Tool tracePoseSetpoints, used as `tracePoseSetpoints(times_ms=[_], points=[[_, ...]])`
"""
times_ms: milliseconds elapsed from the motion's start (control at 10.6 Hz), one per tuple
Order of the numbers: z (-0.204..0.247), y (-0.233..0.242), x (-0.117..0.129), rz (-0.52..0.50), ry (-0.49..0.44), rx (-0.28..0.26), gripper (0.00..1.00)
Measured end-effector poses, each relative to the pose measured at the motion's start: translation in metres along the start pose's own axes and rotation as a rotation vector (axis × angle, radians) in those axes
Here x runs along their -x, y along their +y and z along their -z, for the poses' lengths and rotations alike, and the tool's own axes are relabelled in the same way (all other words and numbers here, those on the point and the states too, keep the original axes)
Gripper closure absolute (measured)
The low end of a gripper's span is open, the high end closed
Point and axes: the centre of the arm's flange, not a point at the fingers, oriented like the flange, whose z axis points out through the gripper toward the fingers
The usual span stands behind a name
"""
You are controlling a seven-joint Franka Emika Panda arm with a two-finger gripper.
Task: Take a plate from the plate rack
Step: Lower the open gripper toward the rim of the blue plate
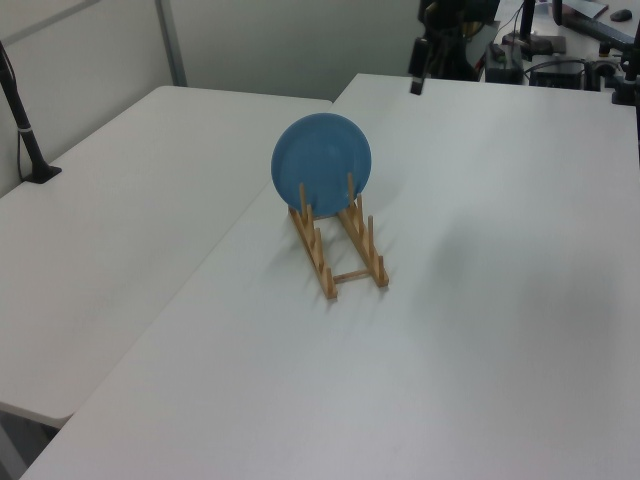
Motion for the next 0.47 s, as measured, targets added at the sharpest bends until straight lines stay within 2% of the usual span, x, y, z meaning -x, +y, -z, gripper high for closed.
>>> tracePoseSetpoints(times_ms=[284, 473], points=[[-0.002, -0.038, -0.029, 0.09, 0.238, 0.029, 0.0], [-0.015, -0.06, -0.039, 0.154, 0.318, 0.091, 0.0]])
